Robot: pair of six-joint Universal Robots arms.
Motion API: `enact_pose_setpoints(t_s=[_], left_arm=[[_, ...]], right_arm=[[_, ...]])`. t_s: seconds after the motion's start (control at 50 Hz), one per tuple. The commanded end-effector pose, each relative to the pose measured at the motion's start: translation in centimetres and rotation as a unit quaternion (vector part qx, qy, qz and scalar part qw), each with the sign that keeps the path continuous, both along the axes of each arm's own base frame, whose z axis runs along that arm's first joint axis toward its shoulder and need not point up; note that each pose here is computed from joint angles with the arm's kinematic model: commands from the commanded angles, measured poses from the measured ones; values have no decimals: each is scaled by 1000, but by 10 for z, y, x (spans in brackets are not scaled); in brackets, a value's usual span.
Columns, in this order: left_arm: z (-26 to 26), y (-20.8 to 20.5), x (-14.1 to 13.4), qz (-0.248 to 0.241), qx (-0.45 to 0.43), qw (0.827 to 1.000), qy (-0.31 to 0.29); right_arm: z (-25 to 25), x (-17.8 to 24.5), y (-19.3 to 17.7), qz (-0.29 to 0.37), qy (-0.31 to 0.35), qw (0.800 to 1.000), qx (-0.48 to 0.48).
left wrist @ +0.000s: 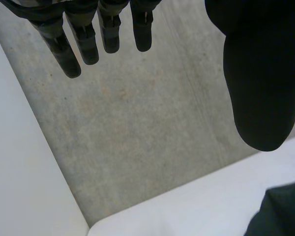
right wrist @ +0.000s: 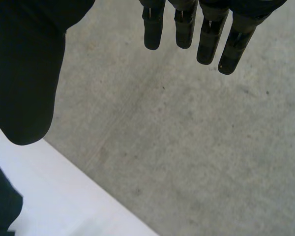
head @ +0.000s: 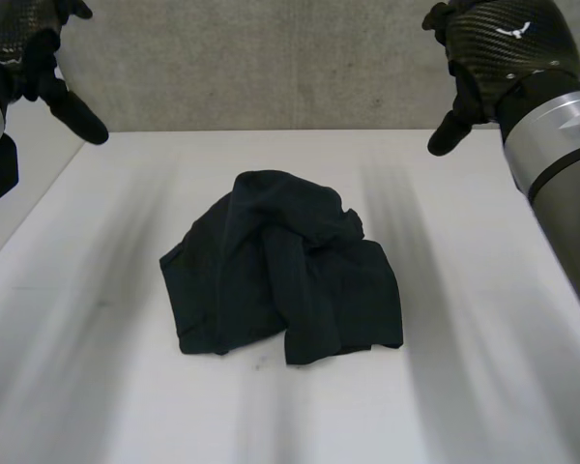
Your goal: Fold the shorts.
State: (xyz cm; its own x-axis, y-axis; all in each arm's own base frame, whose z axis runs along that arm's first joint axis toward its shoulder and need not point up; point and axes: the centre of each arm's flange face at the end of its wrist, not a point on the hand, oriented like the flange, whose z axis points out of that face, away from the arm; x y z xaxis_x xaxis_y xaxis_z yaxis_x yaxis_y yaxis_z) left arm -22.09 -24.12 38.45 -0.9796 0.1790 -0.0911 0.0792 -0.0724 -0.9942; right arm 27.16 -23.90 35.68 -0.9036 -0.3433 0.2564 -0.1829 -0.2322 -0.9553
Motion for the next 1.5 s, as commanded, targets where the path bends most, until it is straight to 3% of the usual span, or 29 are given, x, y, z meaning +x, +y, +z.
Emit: enact_pose_setpoints(t_s=[0.02,0.32,0.44,0.6,0.7,0.78,0.92,1.3,1.4,1.5], left_arm=[[-5,2,0,0,8,999,-31],[-8,1,-1,0,13,999,-30],[-17,-4,-4,-3,19,999,-37],[-78,-50,-32,-71,64,994,-56],[-136,-94,-34,-92,127,985,-67],[-172,-126,-28,-75,160,982,-67],[-218,-143,-30,-75,207,973,-77],[-255,-144,-39,-90,246,961,-91],[-256,-135,-48,-118,260,954,-94],[-235,-139,-43,-91,235,963,-95]], right_arm=[[7,-7,-3,1,-26,998,55],[0,-14,-16,5,-41,996,73],[-14,-6,-14,37,-9,995,88],[-68,7,3,137,87,978,133],[-96,5,12,159,96,969,164],[-119,2,16,158,99,967,175],[-151,-15,13,133,96,969,184],[-162,-20,12,127,98,971,175],[-161,-21,10,124,97,972,174],[-161,-21,10,124,97,972,174]])
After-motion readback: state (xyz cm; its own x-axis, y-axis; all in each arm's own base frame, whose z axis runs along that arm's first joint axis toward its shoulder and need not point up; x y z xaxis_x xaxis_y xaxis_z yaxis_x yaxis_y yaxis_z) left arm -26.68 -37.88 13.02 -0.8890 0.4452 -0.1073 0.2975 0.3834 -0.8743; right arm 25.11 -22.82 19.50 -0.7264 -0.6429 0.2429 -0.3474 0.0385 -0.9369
